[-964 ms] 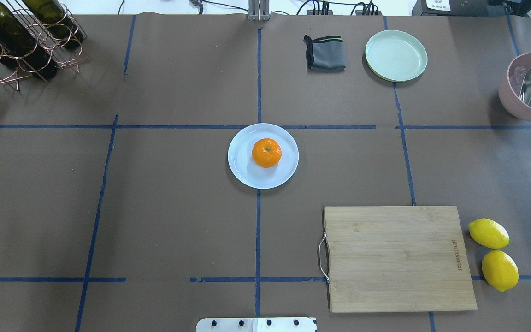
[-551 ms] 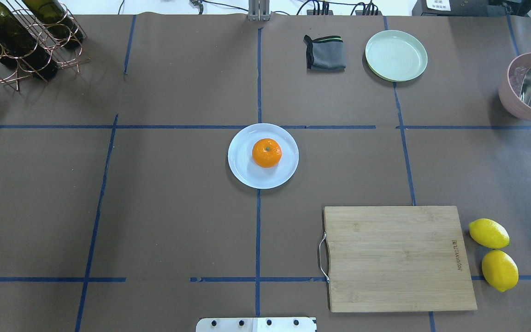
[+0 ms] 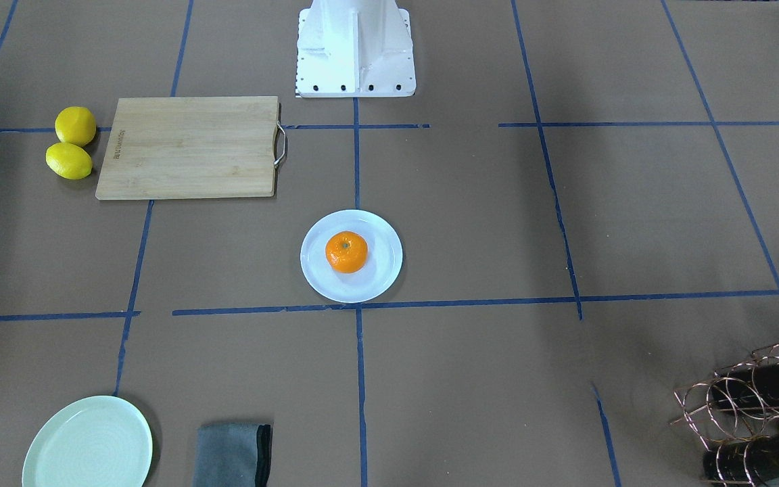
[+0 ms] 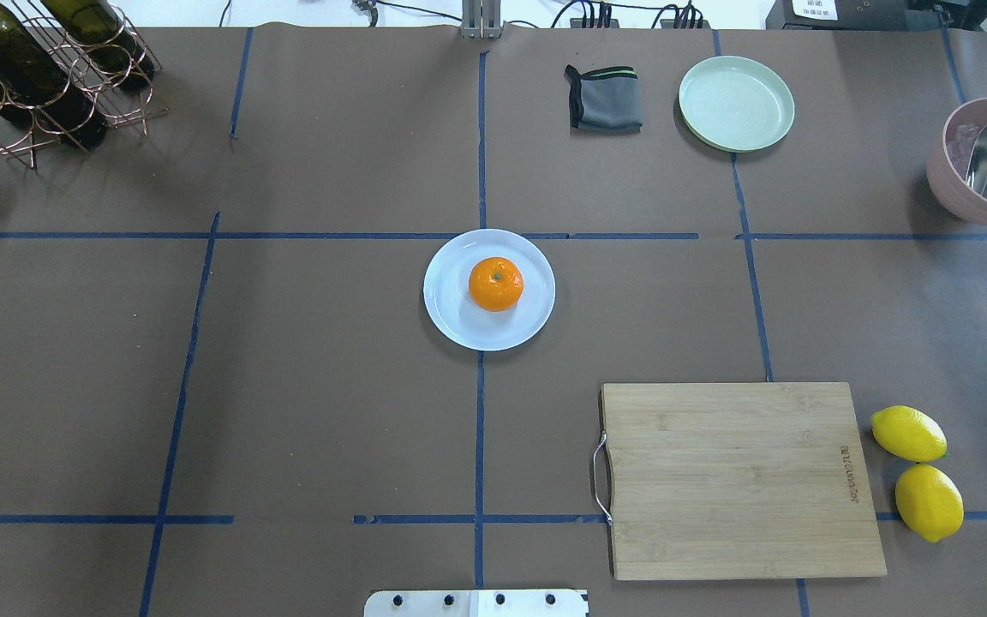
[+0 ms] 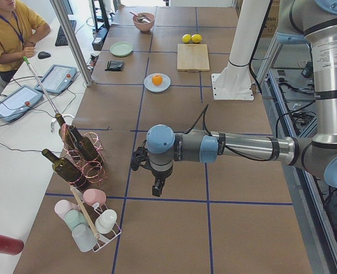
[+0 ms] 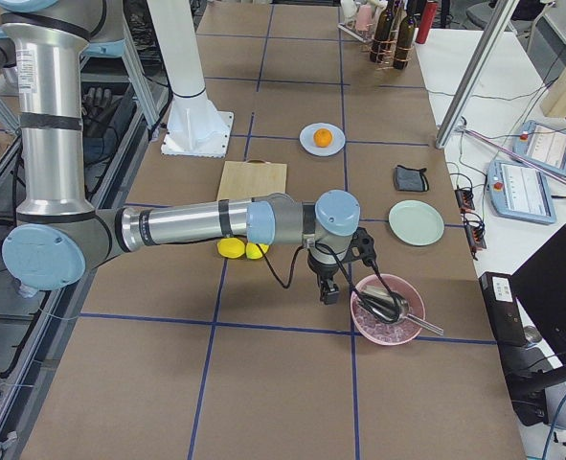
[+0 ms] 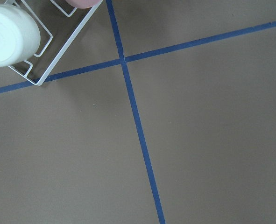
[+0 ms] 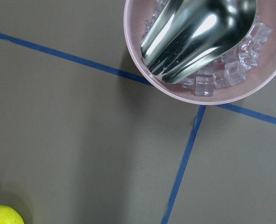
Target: Pick orange to plate
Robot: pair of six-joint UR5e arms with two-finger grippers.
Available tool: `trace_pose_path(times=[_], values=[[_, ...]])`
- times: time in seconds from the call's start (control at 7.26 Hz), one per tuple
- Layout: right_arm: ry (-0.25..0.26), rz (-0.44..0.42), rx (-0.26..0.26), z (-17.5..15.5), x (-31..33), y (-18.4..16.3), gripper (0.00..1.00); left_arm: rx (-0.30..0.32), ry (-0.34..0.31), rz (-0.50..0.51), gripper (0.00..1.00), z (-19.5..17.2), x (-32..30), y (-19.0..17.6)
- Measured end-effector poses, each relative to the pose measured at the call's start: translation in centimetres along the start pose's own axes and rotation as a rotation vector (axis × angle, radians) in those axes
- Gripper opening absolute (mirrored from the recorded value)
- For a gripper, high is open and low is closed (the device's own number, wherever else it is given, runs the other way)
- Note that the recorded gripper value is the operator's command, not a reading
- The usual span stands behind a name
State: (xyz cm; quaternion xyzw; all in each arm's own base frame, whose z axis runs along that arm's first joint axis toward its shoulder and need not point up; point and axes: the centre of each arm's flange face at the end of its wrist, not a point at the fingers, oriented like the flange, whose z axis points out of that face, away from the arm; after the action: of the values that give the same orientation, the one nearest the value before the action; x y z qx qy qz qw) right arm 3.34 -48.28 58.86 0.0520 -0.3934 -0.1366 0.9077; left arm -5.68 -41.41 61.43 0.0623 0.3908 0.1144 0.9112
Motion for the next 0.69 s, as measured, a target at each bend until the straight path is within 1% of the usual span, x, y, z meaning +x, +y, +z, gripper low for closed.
trace_pose_path(times=[0.69], values=[[-0.003, -0.010, 0.009, -0.2, -0.4, 0.0, 1.00, 0.025, -0.002, 0.033, 1.00, -1.2, 0.8, -2.8]])
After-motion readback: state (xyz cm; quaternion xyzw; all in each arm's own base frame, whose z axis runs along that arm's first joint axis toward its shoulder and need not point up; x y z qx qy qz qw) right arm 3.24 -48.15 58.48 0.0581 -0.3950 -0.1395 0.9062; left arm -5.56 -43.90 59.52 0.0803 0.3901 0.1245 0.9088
